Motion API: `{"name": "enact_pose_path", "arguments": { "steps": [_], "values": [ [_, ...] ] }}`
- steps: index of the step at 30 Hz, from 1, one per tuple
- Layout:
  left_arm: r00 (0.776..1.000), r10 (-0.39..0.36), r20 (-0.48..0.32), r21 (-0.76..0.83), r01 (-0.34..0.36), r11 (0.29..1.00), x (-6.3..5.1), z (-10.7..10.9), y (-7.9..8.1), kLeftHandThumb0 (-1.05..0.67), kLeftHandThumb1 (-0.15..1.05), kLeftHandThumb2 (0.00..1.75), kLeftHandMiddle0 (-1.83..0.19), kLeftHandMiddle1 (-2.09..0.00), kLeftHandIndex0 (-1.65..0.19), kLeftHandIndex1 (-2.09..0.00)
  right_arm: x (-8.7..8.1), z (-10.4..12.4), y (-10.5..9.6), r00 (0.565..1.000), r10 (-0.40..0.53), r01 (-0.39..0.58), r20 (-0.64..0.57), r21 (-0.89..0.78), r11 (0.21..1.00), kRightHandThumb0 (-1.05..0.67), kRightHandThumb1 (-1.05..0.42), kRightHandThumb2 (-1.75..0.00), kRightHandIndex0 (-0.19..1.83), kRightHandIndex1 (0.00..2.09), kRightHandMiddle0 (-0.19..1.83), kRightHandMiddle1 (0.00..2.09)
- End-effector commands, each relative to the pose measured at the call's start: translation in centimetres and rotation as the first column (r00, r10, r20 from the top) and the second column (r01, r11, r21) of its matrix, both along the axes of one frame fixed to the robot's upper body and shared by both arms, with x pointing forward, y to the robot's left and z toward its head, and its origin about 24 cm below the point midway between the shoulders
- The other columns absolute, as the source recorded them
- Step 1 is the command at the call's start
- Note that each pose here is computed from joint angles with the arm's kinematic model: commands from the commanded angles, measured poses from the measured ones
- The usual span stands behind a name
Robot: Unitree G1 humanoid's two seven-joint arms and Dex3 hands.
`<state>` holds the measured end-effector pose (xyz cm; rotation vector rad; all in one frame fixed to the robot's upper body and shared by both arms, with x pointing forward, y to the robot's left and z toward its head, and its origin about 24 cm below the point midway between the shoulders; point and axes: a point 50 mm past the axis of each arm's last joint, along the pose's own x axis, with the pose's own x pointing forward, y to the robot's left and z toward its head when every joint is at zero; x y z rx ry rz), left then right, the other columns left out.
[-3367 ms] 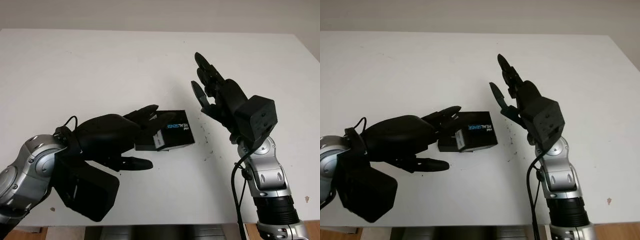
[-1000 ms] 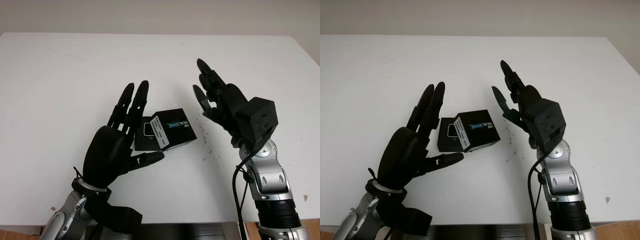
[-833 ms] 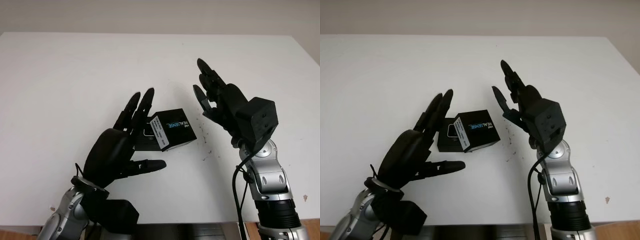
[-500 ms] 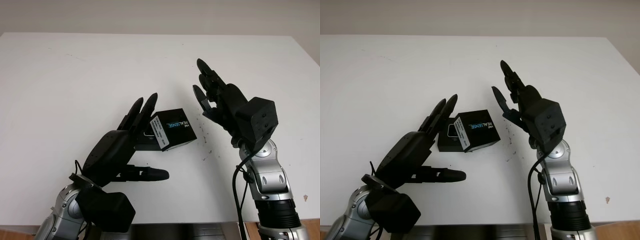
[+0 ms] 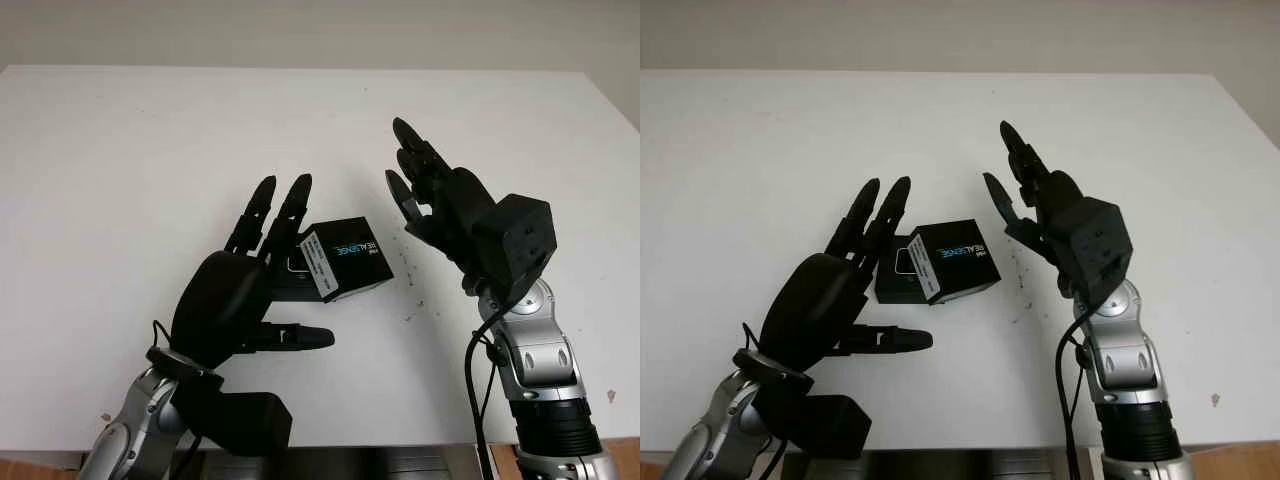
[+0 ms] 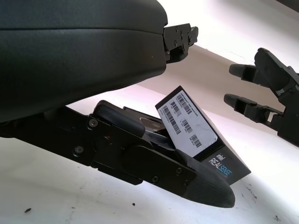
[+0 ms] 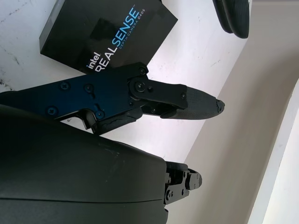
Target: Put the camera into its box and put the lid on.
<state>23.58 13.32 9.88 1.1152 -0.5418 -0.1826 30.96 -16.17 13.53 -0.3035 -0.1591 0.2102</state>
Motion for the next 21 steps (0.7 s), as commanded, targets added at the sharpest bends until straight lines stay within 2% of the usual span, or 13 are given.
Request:
{"name": "enact_pose_path", "arguments": {
  "steps": [1, 21],
  "values": [
    [1.000, -0.012, 0.019, -0.011, 0.013, 1.000, 0.2, 0.2, -0.5, -0.92, 0.99, 0.05, 0.19, 0.00, 0.19, 0.00, 0.0, 0.2, 0.0, 1.000, 0.002, -0.002, 0.009, -0.001, 1.000, -0.64, -1.05, -0.56, 0.02, 0.05, 0.02, 0.05],
    [0.997, -0.073, -0.003, -0.030, 0.073, 0.997, 0.8, 0.5, -1.5, -0.95, 0.98, 0.05, 0.19, 0.00, 0.19, 0.00, -0.1, 0.2, 0.1, 1.000, 0.004, -0.004, 0.010, 0.011, 1.000, -0.65, -1.05, -0.56, 0.01, 0.05, 0.02, 0.05]
  ]
}}
